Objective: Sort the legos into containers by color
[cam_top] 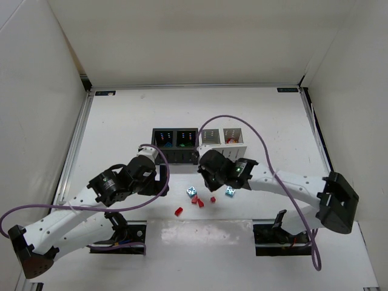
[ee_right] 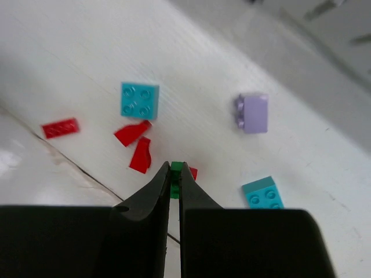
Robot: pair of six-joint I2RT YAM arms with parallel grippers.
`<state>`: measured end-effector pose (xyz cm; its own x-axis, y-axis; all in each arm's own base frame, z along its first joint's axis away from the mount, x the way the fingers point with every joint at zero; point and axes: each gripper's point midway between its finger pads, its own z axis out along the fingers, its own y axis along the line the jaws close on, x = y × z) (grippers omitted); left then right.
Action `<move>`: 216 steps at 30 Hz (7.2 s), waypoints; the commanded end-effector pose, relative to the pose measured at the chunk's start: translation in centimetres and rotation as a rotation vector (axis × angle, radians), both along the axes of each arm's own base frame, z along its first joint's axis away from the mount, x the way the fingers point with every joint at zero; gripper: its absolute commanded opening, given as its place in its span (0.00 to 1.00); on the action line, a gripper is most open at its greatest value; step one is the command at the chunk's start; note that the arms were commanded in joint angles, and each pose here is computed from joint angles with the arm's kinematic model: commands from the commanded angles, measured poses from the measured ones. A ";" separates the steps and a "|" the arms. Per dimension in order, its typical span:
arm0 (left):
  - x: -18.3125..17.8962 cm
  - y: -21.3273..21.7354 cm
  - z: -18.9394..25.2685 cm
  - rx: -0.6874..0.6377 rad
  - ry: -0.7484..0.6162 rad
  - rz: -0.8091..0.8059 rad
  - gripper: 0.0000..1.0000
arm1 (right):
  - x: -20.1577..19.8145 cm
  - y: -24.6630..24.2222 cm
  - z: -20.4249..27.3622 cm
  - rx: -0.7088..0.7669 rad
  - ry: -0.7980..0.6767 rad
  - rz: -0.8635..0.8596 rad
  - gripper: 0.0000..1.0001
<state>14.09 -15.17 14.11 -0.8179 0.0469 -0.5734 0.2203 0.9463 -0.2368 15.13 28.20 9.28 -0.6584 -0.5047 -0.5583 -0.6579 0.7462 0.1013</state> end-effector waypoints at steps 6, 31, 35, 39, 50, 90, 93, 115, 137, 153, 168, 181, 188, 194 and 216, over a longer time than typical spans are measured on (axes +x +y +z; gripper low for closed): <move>0.5 0.4 0.7 -0.023 -0.052 0.034 1.00 | 7.6 4.2 13.7 0.241 -0.245 0.090 0.00; 1.4 -1.1 1.3 -0.032 -0.041 0.027 1.00 | 15.3 8.3 15.5 0.266 -0.271 0.102 0.44; 1.5 -2.1 1.0 -0.064 -0.029 0.017 1.00 | 14.5 6.1 16.9 0.292 -0.285 0.070 0.44; 2.0 -3.0 0.6 -0.082 -0.021 0.022 1.00 | 13.9 3.9 17.2 0.283 -0.296 0.024 0.44; 3.1 -10.4 -3.6 -0.086 0.021 -0.022 0.99 | 10.3 -5.7 14.8 0.237 -0.300 -0.281 0.48; 3.0 -11.7 -11.9 0.196 0.109 0.062 0.60 | 6.3 -15.4 13.2 0.196 -0.307 -0.504 0.51; 3.1 -12.0 -11.7 0.195 0.103 0.054 0.58 | 6.2 -15.4 13.3 0.199 -0.311 -0.503 0.51; 9.1 -3.6 7.8 0.137 -0.309 0.156 0.53 | 7.2 -15.6 13.9 0.275 -0.335 -0.508 0.51; 19.0 -0.2 5.6 0.094 -0.188 0.217 0.66 | 8.2 -15.9 11.5 0.200 -0.263 -0.572 0.53; 12.5 0.9 7.2 0.024 -0.185 0.227 1.00 | 4.2 -12.3 4.8 0.161 -0.084 -0.571 0.63; 2.5 4.3 4.3 -0.019 -0.085 0.246 1.00 | 2.4 -8.5 -4.5 0.040 -0.007 -0.630 0.67; 0.9 6.2 4.5 -0.006 -0.092 0.274 1.00 | 1.8 -8.2 -8.2 -0.026 0.039 -0.679 0.58; 1.0 6.4 4.5 -0.002 -0.091 0.289 1.00 | 1.7 -8.4 -7.7 -0.042 0.018 -0.697 0.37; 1.6 5.9 4.2 0.012 -0.085 0.283 1.00 | 3.3 -7.1 -1.0 -0.017 -0.125 -0.564 0.31; 2.1 6.1 3.8 0.050 -0.068 0.321 1.00 | 15.1 15.3 18.7 0.437 -0.314 0.054 0.30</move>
<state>15.48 -9.15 16.40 -0.7809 -0.1825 -0.5975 -0.0832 0.9782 -0.1900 30.02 40.55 24.96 -0.4865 -0.2216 -0.8451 -0.6539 0.7339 0.1840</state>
